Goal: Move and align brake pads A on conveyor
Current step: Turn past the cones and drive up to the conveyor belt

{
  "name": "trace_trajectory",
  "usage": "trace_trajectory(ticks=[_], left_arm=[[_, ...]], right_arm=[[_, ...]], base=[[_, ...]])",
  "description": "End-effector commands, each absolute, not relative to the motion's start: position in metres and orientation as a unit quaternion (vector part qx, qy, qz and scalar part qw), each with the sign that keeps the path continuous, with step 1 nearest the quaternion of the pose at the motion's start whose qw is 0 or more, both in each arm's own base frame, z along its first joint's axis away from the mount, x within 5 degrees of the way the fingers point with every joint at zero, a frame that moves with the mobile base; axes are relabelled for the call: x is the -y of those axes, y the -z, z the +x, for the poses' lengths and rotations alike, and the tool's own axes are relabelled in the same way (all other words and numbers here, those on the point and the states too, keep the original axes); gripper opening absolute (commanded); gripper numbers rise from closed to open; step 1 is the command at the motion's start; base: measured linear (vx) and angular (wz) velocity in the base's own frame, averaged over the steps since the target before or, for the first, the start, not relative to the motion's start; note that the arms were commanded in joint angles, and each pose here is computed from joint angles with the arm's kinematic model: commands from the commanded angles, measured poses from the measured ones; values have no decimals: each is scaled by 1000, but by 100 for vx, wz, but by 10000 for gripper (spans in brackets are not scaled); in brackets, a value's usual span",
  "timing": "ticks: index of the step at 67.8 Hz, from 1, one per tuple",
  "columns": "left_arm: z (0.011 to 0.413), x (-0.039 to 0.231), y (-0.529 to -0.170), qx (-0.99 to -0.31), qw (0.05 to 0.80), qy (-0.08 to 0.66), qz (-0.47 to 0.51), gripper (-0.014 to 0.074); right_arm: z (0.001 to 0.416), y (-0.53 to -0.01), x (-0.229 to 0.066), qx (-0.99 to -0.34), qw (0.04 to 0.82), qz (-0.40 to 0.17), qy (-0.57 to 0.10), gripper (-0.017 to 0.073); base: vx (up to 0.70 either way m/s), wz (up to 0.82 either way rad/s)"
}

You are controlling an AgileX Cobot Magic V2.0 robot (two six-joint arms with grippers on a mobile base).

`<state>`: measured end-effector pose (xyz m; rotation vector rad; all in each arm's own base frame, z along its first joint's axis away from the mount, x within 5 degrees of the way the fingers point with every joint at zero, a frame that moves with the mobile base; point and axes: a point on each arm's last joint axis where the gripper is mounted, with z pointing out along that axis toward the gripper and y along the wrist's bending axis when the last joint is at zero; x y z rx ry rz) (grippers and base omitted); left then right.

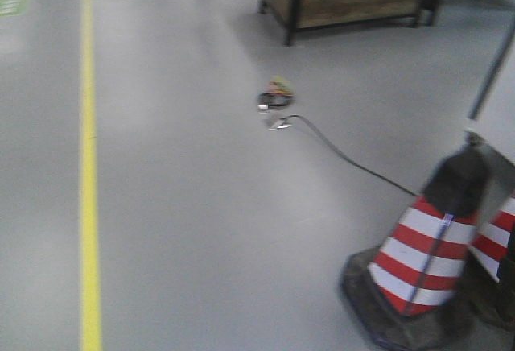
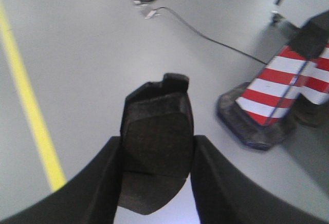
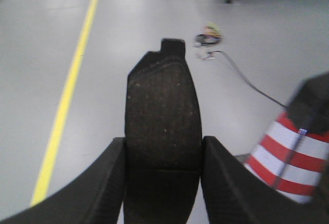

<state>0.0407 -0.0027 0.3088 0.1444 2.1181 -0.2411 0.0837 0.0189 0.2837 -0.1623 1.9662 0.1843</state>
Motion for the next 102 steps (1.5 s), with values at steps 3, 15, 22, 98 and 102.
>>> trace_trajectory(ticks=[3, 15, 22, 98, 102], left_arm=[[44, 5, -324, -842, 523, 116, 59, -6], [44, 5, -324, -842, 523, 116, 59, -6], [44, 5, -324, -842, 523, 116, 59, -6], [44, 5, -324, -842, 523, 116, 59, -6], [44, 5, -324, -842, 523, 116, 59, -6]], right_arm=[[87, -302, -18, -796, 597, -64, -75, -7], [87, -302, -18, -796, 597, -64, -75, -7], [87, -302, -18, -796, 597, -64, -75, -7], [87, -302, -18, -796, 597, -64, -75, -7], [87, -302, -18, -796, 597, -64, -75, -7]], base=[[24, -96], [22, -100], [21, -97], [16, -75], [7, -35]])
